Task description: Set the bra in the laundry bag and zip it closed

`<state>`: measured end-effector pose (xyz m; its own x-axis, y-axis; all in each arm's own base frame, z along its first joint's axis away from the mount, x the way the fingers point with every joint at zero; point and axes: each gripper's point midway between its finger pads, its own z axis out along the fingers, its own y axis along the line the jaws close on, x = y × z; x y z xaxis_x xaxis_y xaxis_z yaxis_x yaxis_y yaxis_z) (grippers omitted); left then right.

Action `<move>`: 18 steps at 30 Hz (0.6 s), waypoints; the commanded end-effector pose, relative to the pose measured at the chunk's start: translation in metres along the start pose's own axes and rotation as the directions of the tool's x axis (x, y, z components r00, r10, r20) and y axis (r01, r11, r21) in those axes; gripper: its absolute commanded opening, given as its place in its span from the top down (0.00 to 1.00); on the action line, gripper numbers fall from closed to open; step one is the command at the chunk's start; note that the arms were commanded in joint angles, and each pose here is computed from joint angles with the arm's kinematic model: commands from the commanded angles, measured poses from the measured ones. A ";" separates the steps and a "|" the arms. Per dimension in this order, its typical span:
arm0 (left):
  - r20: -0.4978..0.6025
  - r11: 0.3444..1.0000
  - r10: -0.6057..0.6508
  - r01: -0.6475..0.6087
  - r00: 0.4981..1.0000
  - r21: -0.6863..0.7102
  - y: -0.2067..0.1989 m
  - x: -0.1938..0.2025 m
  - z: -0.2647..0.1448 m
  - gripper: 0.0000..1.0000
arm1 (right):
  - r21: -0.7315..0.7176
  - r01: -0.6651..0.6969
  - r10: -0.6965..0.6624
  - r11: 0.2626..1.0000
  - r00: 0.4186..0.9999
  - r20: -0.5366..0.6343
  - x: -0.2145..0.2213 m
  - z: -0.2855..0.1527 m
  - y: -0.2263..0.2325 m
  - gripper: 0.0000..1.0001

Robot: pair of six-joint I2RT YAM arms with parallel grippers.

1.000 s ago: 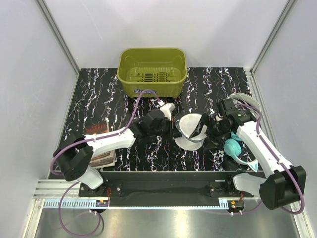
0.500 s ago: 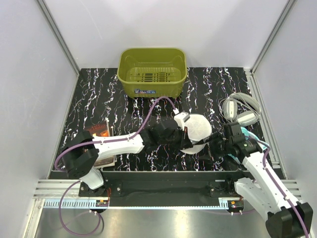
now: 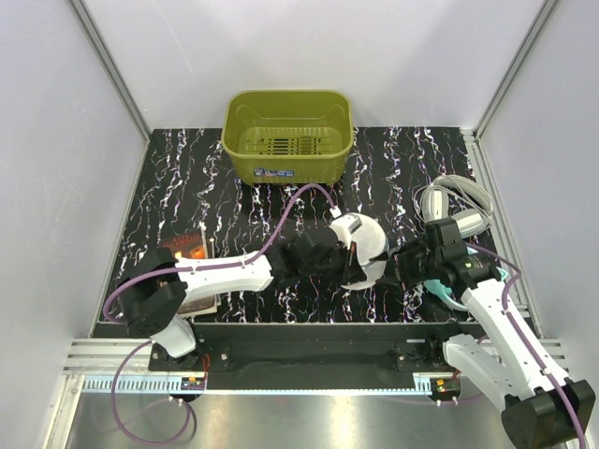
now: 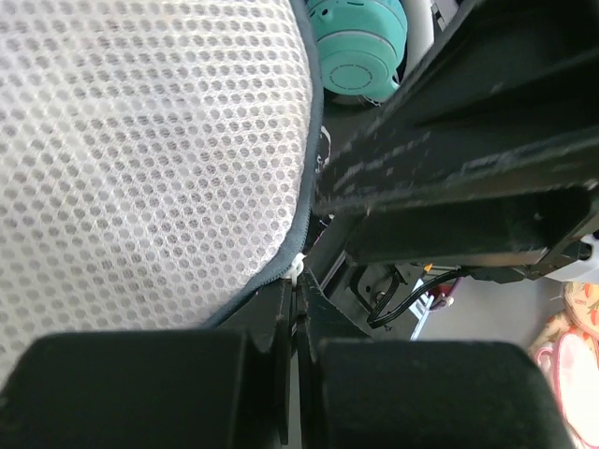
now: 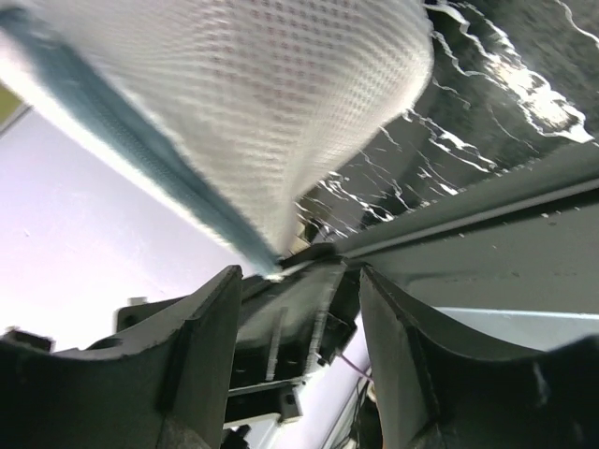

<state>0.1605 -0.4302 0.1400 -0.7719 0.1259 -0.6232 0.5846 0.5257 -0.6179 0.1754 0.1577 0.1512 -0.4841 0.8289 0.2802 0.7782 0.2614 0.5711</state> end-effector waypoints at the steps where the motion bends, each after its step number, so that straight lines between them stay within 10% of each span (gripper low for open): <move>1: 0.062 0.997 0.044 -0.047 0.997 0.053 -0.019 -0.022 0.001 1.00 | -0.020 0.044 -0.042 0.999 0.997 0.070 -0.009 -0.008 0.018 0.39; 9: 0.051 0.994 0.068 -0.072 0.996 0.081 -0.025 -0.023 0.003 1.00 | 0.041 0.070 -0.074 0.997 0.994 0.087 -0.023 0.012 0.015 0.47; 18: -0.021 0.998 0.061 -0.062 0.998 -0.020 0.012 -0.013 0.000 1.00 | 0.057 0.216 -0.223 0.975 0.957 0.188 -0.049 0.012 0.029 1.00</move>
<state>0.1626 -0.4341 0.1384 -0.7519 0.1625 -0.6389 0.6190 0.5078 -0.5992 0.2022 0.1477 0.1326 -0.5331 0.8308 0.1600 0.7588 0.3859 0.5248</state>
